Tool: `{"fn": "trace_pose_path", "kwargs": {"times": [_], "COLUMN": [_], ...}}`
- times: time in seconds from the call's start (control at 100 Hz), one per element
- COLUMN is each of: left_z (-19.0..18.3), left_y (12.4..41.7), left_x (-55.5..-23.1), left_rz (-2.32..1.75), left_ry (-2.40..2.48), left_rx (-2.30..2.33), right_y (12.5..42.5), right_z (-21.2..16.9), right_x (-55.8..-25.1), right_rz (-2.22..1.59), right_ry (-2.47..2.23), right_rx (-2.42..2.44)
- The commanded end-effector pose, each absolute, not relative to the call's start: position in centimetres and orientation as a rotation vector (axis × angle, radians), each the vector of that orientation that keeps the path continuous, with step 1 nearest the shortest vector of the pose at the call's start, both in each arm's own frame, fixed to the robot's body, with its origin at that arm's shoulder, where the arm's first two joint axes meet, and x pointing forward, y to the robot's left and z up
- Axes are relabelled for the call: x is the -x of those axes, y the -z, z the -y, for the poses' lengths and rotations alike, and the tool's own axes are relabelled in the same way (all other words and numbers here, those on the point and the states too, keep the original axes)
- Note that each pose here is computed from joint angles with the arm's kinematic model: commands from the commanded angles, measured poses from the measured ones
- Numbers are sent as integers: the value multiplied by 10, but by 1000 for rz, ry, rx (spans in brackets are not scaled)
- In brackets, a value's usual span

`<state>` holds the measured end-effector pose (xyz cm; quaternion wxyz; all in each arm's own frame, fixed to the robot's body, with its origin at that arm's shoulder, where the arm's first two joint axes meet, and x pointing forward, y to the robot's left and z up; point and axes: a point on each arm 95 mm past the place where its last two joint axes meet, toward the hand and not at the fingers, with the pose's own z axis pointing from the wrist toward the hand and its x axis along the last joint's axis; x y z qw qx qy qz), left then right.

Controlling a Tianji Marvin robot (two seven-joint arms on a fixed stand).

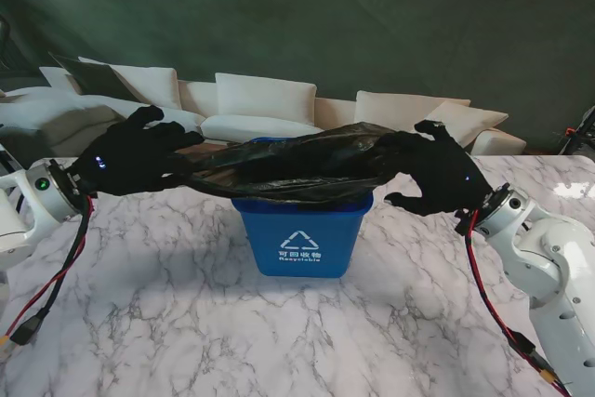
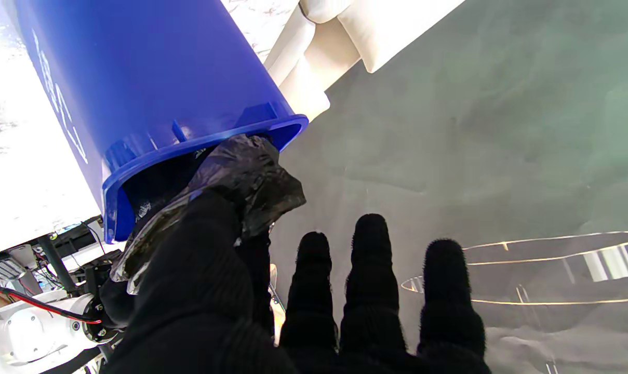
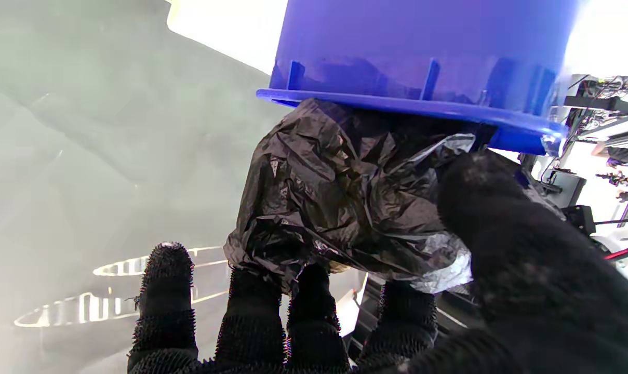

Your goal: Fit the garbage bag over the bin

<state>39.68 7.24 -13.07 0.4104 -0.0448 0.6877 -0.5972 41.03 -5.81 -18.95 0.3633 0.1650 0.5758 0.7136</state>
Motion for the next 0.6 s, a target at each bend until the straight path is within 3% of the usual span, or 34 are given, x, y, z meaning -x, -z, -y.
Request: {"fn": "trace_pose_path", "kwargs": {"times": [0.0, 0.59], "left_z": [-73, -76], "left_y": [130, 149], "left_x": [-400, -395], "left_rz": [-1736, -1767], "left_ry": [1492, 1519], "left_rx": [120, 115], "right_y": [192, 209], "right_z": [61, 62], "right_x": [-410, -401], "right_rz": [-1467, -1461], "right_ry": [-1857, -1876], "right_rx": [-426, -325]}}
